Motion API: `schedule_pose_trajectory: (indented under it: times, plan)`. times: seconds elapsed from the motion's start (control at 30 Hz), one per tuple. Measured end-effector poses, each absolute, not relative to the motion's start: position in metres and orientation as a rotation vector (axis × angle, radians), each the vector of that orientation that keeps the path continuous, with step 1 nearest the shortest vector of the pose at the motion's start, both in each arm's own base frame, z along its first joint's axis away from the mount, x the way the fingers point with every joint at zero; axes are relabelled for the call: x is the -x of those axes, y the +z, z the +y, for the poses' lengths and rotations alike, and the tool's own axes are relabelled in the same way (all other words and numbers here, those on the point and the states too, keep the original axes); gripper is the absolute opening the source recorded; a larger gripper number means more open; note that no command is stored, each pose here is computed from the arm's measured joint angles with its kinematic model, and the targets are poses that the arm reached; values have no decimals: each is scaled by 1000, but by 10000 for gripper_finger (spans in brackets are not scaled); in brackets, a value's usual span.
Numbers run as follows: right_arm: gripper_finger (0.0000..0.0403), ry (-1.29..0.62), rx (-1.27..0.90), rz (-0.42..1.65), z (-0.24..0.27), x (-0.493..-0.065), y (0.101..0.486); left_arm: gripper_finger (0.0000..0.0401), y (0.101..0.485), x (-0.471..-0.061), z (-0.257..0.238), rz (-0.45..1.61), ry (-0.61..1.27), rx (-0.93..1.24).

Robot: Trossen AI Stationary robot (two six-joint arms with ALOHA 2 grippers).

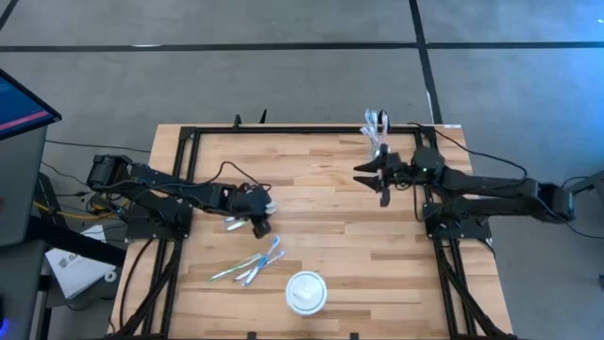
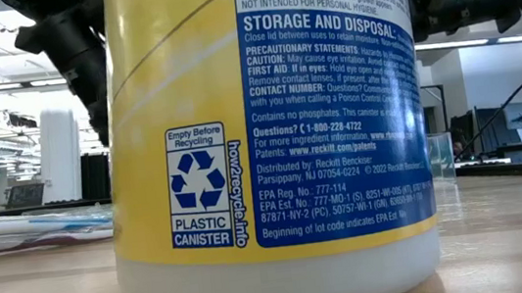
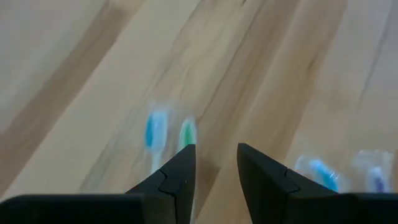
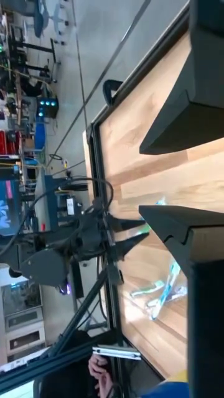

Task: Pick & Place toothbrushing station
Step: Put the green toothbrush into the transparent organizer

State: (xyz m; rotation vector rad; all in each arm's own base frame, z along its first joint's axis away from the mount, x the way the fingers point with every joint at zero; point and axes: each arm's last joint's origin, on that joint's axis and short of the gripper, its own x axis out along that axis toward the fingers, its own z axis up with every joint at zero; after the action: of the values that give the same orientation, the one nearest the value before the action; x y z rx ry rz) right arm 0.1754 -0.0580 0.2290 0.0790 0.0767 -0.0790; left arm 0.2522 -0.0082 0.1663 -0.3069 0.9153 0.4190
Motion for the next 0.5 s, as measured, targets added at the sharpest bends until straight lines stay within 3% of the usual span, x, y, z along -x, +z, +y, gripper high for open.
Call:
schedule_pose_trajectory:
  times: [0.5]
  plan:
    - [133,-73,-74,104,-55,-186,221,113,160,-242,-9,1032,425,333]
